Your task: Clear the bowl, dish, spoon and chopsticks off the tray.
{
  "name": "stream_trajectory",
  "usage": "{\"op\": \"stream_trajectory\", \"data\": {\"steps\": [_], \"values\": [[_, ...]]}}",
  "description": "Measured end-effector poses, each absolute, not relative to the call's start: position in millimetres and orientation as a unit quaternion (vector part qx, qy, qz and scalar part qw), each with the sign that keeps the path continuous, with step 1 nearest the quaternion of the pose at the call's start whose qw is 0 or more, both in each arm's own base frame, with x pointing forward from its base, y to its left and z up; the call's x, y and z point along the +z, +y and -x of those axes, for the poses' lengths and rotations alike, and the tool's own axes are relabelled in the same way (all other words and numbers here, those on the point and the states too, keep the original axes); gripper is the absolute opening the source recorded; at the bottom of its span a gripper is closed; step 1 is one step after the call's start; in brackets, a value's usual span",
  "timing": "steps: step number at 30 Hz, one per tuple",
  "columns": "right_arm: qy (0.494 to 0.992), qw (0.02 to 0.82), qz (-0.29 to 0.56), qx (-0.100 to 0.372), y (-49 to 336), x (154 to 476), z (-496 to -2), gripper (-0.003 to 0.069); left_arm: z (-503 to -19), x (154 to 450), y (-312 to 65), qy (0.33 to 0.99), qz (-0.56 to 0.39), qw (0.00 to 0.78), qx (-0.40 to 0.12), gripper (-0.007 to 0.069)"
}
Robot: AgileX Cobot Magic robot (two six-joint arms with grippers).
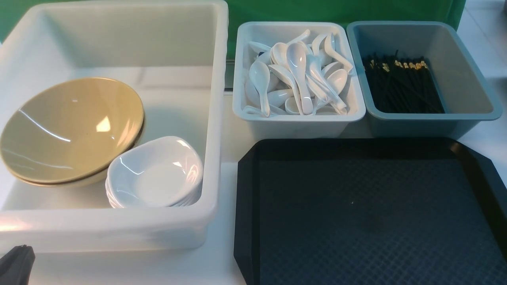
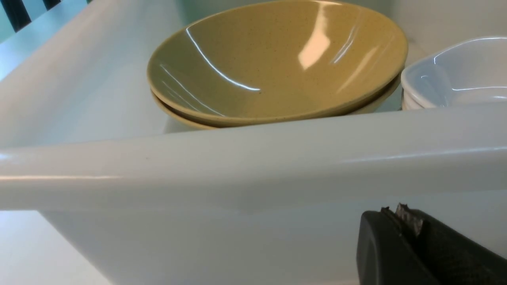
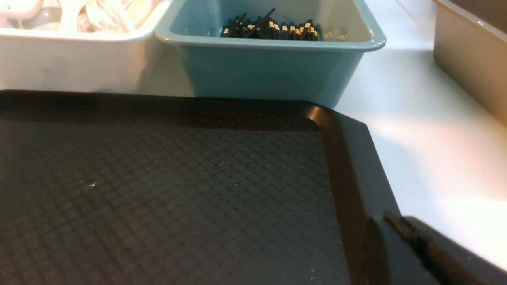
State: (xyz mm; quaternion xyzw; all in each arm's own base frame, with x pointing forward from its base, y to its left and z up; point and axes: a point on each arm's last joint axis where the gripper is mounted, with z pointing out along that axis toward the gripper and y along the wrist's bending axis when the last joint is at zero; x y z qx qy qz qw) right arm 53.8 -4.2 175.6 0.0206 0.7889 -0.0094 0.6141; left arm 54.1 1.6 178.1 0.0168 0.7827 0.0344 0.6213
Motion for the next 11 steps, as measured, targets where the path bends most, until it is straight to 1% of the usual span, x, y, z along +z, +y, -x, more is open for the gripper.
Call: {"op": "stream_trajectory", "data": {"steps": [11], "values": [[0.789,0.614,-0.020,-0.010,-4.2,175.6,-53.8,0.0078,-54.1,178.1,1.6,0.783,-0.017,0.621,0.034,-0.0011]]}}
